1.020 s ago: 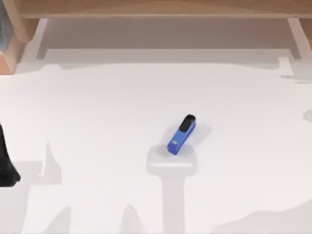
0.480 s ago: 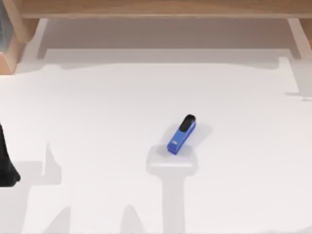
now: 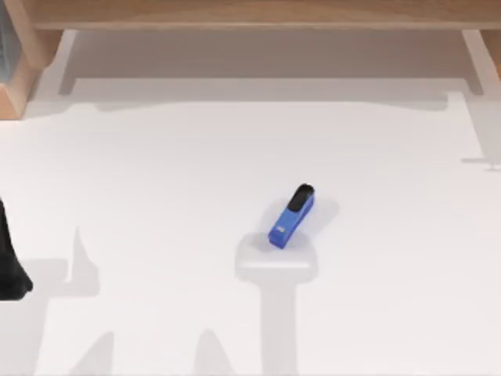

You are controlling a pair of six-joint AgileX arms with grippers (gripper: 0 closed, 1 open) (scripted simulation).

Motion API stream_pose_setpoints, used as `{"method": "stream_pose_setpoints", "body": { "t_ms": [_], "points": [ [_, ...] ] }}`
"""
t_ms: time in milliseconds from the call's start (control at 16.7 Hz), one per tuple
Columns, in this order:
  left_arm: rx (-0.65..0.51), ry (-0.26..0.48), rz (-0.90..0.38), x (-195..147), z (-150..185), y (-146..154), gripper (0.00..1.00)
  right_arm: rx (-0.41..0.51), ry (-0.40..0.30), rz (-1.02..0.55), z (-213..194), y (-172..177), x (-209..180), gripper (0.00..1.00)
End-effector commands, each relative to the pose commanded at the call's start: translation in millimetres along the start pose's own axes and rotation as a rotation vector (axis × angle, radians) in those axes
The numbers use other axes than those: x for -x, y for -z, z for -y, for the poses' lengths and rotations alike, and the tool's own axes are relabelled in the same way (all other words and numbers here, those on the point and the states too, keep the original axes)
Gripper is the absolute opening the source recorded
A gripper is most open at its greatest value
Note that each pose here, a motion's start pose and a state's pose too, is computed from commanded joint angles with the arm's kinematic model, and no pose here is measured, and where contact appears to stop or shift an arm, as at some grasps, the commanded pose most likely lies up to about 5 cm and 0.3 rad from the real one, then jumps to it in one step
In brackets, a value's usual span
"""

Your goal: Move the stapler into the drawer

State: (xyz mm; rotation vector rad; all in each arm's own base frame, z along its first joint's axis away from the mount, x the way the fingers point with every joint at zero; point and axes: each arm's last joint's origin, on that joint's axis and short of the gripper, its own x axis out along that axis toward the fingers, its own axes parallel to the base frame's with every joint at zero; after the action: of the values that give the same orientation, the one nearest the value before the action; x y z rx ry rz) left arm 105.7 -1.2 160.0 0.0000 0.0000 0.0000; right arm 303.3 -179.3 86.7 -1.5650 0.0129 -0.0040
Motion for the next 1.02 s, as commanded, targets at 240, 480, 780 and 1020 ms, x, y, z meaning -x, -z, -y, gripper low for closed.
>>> {"method": "stream_pose_setpoints", "body": {
  "t_ms": [240,480,780,1020],
  "points": [
    [0.000,0.000,0.000,0,0,0,1.00,0.002,0.003,-0.002,0,2,26,0.00],
    [0.000,0.000,0.000,0,0,0,1.00,-0.001,0.000,0.000,-1,0,58,0.00],
    [0.000,0.000,0.000,0,0,0,1.00,-0.001,-0.001,0.001,-1,0,62,0.00],
    [0.000,0.000,0.000,0,0,0,1.00,-0.001,-0.001,0.001,-1,0,62,0.30]
  ]
}}
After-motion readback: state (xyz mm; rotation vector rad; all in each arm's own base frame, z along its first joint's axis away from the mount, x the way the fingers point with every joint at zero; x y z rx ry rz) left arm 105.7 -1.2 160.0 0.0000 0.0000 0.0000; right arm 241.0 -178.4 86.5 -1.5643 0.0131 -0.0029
